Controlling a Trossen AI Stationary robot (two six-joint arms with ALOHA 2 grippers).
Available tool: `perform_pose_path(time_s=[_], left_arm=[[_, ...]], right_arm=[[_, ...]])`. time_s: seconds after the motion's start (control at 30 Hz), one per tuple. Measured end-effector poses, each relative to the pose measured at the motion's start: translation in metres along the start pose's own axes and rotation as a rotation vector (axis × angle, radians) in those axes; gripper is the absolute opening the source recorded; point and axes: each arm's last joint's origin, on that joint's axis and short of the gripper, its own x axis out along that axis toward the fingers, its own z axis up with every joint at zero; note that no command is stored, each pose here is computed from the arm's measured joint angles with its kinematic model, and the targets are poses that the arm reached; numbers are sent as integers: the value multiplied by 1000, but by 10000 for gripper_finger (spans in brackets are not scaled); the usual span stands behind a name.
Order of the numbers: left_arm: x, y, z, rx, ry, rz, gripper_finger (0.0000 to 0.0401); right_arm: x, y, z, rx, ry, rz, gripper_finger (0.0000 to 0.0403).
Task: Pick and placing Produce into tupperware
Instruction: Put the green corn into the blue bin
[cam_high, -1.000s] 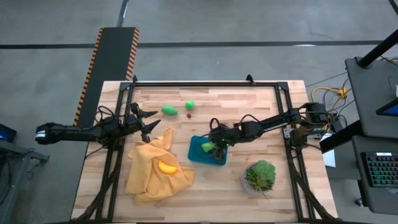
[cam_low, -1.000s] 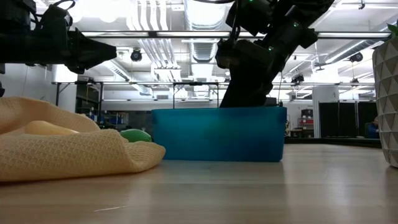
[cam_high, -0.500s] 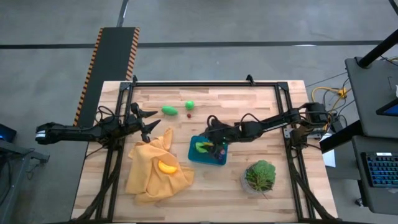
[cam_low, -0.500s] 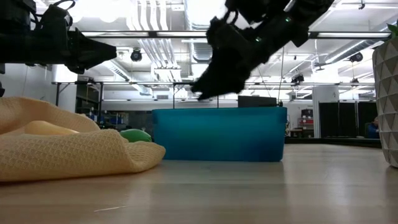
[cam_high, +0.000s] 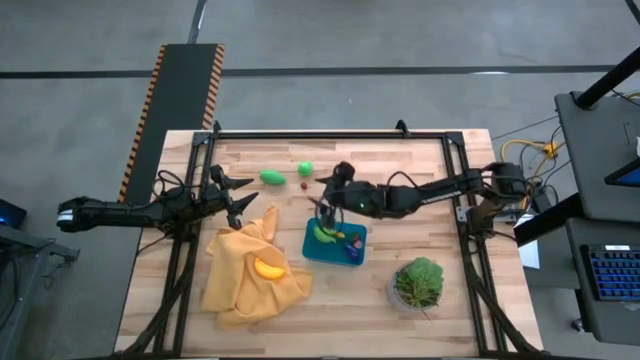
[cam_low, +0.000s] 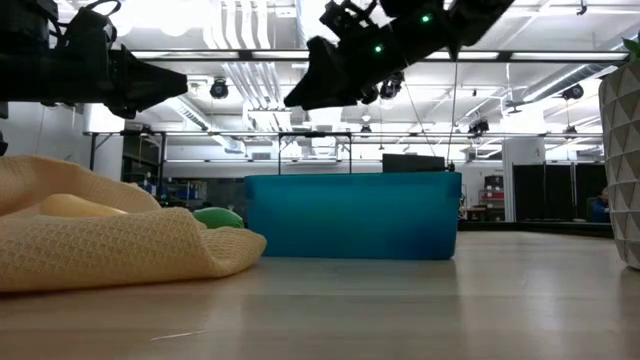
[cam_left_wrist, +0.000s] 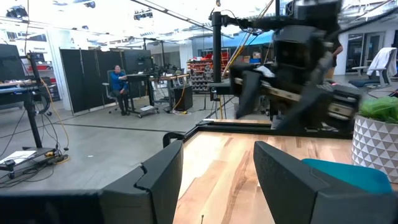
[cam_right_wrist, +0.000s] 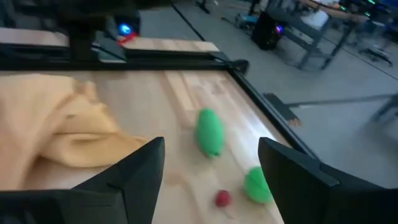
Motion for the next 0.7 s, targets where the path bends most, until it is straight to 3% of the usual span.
perform_pose_path(time_s=[0.1,0.23,0.37,0.6,0.7], left_arm=[[0,0,0,0,0,0,183],[0,0,0,0,0,0,183],[0,0,0,0,-1,0,183],[0,0,0,0,0,0,183],[0,0,0,0,1,0,183]], right_arm=[[8,-17,4,5,58,8,245],[20,-42,4,84,141,110,236],[24,-58,3,96,179,84,231],[16,-59,15,86,107,89,225],[4,-51,24,33,60,117,200]])
